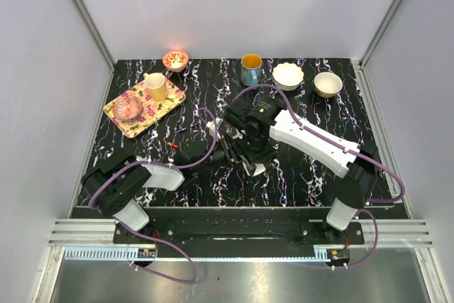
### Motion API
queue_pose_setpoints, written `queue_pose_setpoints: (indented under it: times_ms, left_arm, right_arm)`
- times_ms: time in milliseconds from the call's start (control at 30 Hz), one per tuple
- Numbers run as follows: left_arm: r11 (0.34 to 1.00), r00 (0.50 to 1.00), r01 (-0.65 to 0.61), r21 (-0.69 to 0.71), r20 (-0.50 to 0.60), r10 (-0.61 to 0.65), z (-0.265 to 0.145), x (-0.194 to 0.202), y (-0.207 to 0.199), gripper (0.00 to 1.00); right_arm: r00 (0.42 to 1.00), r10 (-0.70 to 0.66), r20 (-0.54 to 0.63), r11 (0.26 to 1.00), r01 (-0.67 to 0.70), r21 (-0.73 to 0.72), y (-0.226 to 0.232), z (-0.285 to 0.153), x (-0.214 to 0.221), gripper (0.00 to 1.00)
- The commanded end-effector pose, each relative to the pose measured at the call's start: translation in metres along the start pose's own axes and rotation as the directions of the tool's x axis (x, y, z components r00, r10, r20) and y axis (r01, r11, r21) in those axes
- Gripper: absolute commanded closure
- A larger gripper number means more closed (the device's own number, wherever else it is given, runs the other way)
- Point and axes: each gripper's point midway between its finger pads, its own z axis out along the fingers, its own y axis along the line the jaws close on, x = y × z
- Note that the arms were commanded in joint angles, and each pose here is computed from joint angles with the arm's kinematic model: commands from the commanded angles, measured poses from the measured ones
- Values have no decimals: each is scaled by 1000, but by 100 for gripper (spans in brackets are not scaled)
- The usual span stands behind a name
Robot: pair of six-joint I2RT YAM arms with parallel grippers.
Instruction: Load the batteries into the remote control
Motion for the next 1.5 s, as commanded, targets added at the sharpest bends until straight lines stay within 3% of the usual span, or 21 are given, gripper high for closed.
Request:
queue_pose_setpoints:
  times_ms: [0, 400, 733, 1467]
  left_arm:
    - [976, 993, -48, 214, -97, 70, 3, 19, -55, 100]
    - [984, 993, -47, 172, -102, 66, 6, 20, -45, 100]
    - [1000, 999, -26, 6, 28, 26, 1, -6, -14, 100]
    - [993, 1000, 19, 115, 15, -21, -5, -1, -26, 100]
  right_arm:
    - [987, -12, 159, 999, 20, -47, 15, -12, -39, 100]
    - [988, -20, 154, 998, 30, -59, 19, -14, -42, 100]
    - [993, -30, 117, 997, 38, -73, 18, -24, -29, 100]
    - [996, -39, 75, 995, 45, -87, 19, -13, -19, 100]
